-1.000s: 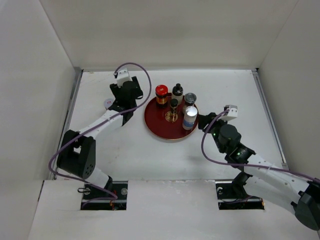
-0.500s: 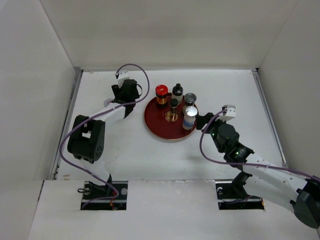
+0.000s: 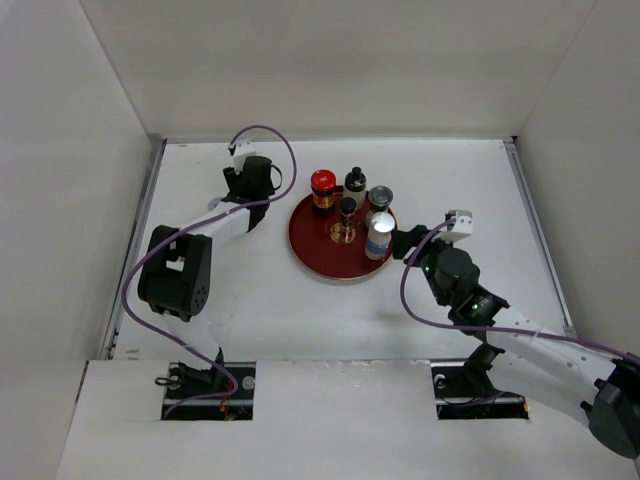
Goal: Organize the condiment bottles
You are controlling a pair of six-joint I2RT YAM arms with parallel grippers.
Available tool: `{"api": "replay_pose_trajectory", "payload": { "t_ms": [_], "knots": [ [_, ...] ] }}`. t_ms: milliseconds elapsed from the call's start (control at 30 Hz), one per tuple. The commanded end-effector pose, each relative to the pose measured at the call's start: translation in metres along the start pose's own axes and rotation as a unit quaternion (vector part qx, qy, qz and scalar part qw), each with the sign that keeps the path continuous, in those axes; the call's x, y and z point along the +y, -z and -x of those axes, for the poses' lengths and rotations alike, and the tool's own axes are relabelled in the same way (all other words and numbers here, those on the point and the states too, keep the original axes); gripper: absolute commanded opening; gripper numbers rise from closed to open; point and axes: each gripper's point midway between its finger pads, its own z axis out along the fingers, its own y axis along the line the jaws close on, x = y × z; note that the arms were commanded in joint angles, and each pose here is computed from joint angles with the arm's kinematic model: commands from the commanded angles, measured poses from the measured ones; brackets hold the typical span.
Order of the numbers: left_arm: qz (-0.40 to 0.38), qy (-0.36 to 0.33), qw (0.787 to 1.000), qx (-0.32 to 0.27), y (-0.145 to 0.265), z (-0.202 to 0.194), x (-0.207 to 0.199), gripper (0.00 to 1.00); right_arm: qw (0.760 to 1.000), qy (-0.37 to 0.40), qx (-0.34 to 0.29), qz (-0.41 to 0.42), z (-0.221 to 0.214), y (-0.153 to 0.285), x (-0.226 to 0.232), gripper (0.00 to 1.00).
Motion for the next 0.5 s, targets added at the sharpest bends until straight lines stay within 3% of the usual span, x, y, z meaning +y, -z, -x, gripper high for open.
{"api": "replay_pose_trajectory", "payload": {
  "t_ms": [0, 167, 467],
  "knots": [
    [-0.016, 0.011, 1.000, -0.011, 0.000, 0.011, -0.011, 0.50, 0.999, -0.016, -0.025, 0.023, 0.020, 0.000, 0.016, 0.63],
    [-0.021, 0.023, 0.999, -0.025, 0.010, 0.023, -0.011, 0.34, 0.999, -0.017, -0.026, 0.024, 0.022, 0.001, 0.016, 0.64],
    [-0.080, 0.078, 0.986, -0.123, 0.101, 0.086, -0.022, 0.32, 0.999, -0.018, -0.027, 0.024, 0.022, 0.001, 0.016, 0.64]
  ]
}}
